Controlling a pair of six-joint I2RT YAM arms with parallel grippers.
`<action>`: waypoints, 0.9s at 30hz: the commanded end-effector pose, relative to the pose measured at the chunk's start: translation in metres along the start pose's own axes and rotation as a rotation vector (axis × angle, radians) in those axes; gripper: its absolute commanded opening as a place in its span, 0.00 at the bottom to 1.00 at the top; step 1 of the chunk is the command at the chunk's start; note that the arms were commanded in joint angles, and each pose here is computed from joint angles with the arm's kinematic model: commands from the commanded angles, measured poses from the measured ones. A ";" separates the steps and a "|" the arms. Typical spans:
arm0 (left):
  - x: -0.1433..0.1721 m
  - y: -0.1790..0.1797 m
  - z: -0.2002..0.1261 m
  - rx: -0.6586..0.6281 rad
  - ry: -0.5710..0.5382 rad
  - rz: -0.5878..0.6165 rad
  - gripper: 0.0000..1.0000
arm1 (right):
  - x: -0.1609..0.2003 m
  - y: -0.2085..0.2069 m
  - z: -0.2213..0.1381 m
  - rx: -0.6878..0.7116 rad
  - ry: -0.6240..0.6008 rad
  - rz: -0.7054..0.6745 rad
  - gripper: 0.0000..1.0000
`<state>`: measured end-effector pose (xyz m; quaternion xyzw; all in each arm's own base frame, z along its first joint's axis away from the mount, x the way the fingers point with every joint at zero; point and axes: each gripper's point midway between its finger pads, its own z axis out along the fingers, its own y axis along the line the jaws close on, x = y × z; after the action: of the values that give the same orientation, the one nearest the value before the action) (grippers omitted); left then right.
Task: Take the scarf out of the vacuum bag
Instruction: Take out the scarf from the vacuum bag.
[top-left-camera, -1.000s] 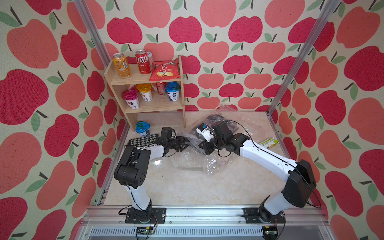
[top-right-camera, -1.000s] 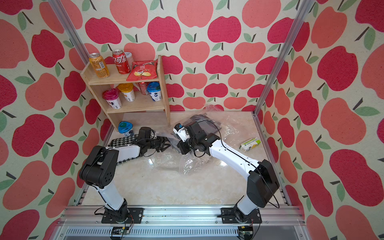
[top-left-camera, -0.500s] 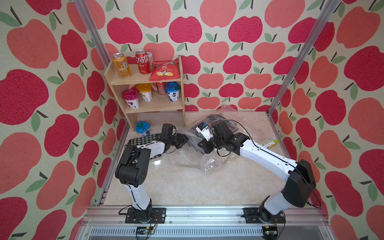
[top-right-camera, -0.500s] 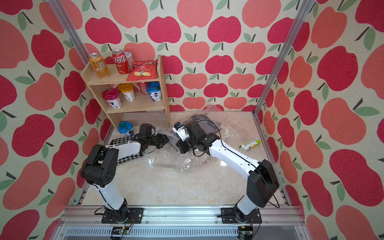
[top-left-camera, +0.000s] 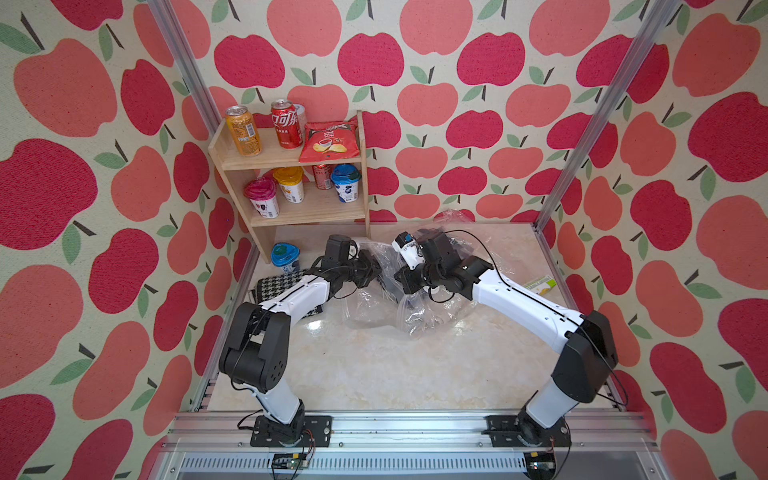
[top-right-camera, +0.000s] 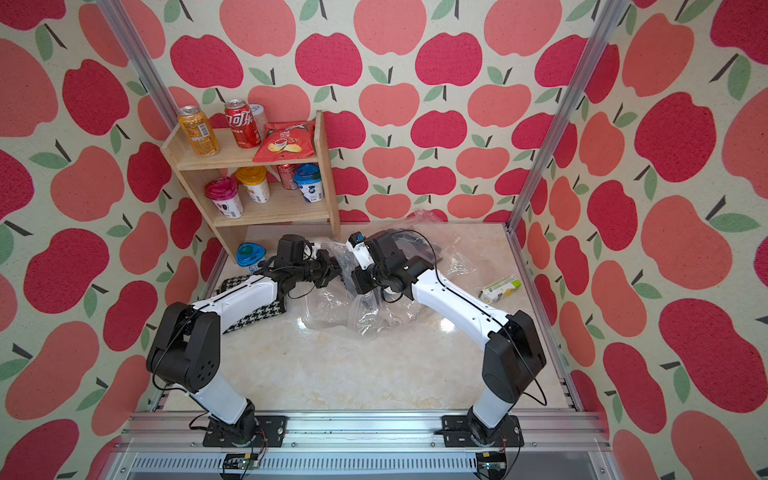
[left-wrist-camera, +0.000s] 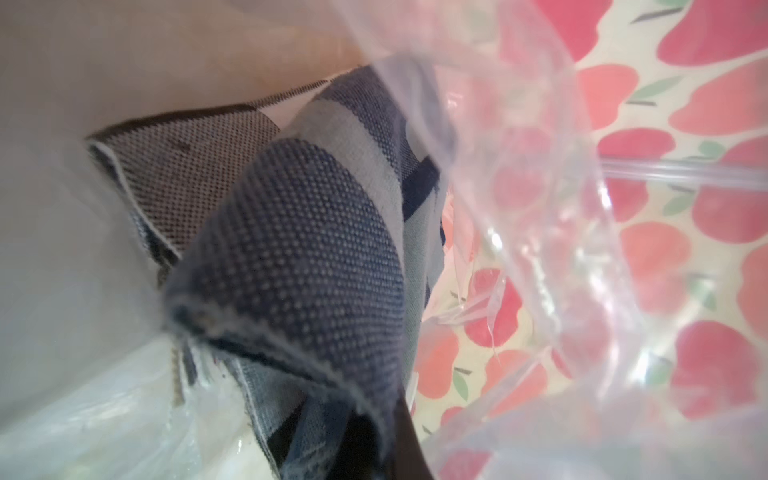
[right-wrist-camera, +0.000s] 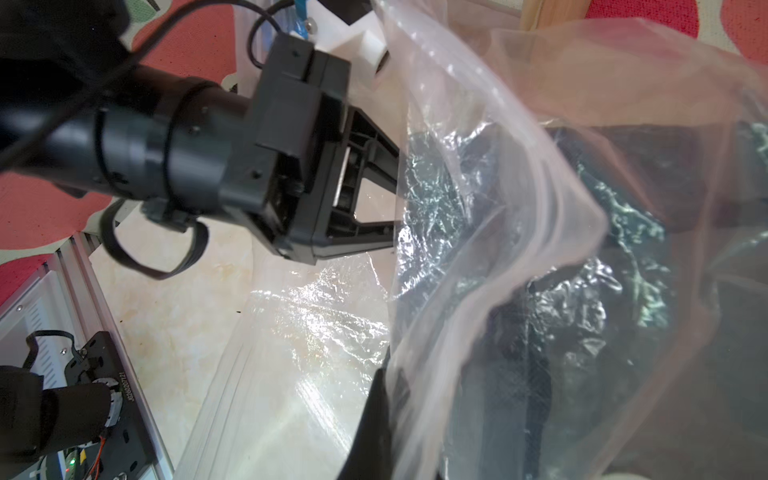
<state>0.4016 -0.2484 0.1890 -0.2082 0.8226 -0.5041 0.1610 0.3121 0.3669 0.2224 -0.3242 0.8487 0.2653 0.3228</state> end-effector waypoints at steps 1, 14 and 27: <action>0.001 -0.040 -0.032 0.060 -0.049 0.095 0.00 | -0.014 -0.014 -0.001 0.044 -0.029 0.078 0.00; 0.059 0.017 -0.057 -0.031 0.037 0.131 0.00 | -0.027 -0.027 0.002 0.042 -0.067 0.147 0.00; 0.090 -0.012 -0.091 -0.084 0.025 0.290 0.00 | -0.027 -0.035 0.011 0.055 -0.045 0.176 0.00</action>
<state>0.2942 -0.2372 0.2040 -0.1131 0.8654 -0.4509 0.1868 0.3457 0.3631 0.2175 -0.2500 0.8737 0.2742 0.3146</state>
